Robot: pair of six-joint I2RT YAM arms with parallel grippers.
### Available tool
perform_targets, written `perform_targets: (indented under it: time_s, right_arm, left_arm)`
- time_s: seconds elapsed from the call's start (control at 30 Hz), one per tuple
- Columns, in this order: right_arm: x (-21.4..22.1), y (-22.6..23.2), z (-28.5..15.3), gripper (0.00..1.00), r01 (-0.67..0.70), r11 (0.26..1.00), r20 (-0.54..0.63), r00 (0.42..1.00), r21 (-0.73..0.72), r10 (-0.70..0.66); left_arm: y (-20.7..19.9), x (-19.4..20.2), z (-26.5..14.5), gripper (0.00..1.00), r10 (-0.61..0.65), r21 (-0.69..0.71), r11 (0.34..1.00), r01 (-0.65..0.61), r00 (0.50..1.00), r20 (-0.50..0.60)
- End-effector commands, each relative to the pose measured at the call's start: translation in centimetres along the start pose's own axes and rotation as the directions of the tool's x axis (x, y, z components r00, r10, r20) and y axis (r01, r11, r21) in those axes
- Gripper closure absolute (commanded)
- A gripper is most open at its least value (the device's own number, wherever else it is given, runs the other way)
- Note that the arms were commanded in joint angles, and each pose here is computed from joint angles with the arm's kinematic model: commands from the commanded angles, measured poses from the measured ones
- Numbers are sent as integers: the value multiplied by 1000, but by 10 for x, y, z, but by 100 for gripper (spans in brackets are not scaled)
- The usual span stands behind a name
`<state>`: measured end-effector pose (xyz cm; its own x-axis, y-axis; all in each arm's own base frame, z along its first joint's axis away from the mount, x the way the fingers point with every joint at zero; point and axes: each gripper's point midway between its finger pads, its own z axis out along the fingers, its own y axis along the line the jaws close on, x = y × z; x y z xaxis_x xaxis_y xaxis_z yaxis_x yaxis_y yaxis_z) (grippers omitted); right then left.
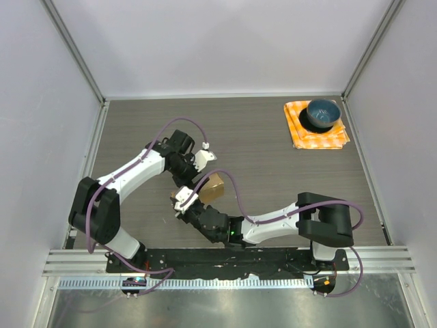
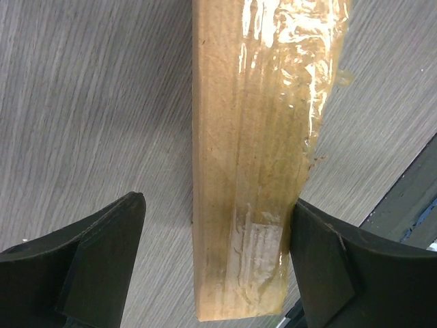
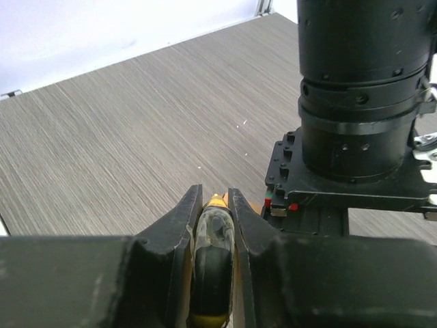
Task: Unpack the express box
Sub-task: Cut the express box at the center of the board.
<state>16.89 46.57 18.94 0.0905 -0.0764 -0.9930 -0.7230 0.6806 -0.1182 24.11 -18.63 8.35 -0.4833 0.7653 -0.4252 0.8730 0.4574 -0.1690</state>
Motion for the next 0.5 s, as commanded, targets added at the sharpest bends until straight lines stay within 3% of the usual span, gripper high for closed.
perform_targets:
  time_s: [0.0, 0.2, 0.47]
  right_arm:
    - [0, 3, 5, 99, -45, 999, 21, 999, 11, 45]
    - [4, 8, 8, 99, 6, 999, 26, 1000, 40, -7]
    - [-3, 11, 10, 99, 60, 994, 48, 997, 90, -65]
  left_arm:
    - [5, -6, -1, 15, -23, -52, 998, 24, 999, 25]
    - [13, -2, -2, 19, -121, -141, 982, 122, 993, 20]
    - [12, 10, 3, 23, -169, -248, 955, 161, 986, -12]
